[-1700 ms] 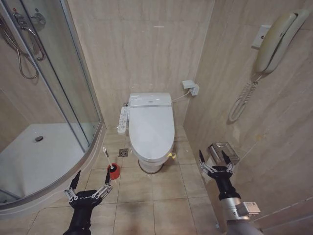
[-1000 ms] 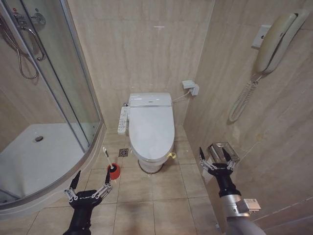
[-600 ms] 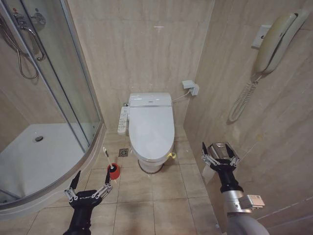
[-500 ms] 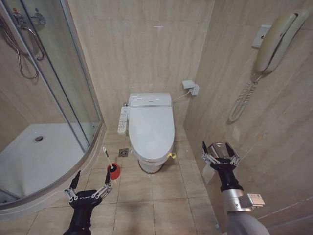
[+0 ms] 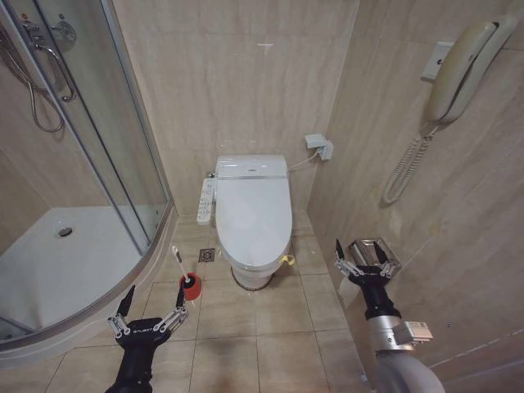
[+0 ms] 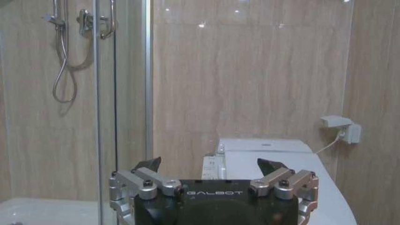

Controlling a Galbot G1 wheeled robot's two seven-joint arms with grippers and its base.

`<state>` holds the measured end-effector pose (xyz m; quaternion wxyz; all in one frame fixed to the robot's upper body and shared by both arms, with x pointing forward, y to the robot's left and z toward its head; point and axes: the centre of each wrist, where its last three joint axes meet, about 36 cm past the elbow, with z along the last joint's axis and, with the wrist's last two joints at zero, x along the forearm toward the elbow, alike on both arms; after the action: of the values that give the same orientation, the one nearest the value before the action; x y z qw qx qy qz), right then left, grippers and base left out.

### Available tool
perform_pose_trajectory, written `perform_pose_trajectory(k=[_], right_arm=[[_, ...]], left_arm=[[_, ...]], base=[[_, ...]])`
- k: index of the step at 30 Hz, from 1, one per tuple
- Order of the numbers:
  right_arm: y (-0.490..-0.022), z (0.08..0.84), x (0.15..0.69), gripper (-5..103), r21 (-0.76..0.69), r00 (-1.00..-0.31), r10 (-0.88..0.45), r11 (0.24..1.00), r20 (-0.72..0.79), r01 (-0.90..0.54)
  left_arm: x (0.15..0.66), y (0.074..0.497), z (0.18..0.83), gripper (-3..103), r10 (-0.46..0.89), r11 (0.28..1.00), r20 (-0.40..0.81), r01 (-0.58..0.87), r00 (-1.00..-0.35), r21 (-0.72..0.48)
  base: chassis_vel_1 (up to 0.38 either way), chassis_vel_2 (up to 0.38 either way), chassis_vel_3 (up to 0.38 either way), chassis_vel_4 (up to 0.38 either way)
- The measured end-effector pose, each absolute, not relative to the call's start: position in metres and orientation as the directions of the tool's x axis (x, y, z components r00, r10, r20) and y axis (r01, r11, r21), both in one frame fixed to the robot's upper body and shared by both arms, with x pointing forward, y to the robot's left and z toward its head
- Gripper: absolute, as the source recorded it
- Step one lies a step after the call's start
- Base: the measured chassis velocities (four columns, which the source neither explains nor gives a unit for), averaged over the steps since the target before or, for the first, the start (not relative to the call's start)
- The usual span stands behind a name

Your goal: Open the toilet lid, clean the toilet bowl with a toilet brush, close the toilet lid, and flush.

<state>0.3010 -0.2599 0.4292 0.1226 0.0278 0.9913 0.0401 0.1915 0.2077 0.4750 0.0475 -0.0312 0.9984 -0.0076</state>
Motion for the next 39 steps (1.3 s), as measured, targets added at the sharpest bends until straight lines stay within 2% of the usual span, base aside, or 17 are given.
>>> perform_pose_trajectory(k=[18, 39], right_arm=[[-0.2565, 0.4335, 0.3069, 100, 0.111, -0.975, 0.046, 0.994, -0.216, 0.022], [-0.2551, 0.4281, 0.3016, 100, 0.119, -0.975, 0.046, 0.993, -0.218, 0.021]], left_arm=[[0.1915, 0.2077, 0.4750, 100, -0.063, 0.998, -0.094, -0.062, -0.994, -0.018], [0.1915, 0.2077, 0.4750, 100, -0.063, 0.998, -0.094, -0.062, -0.994, -0.018]], base=[[-0.003, 0.009, 0.005, -0.006], [-0.107, 0.098, 0.100, -0.108]])
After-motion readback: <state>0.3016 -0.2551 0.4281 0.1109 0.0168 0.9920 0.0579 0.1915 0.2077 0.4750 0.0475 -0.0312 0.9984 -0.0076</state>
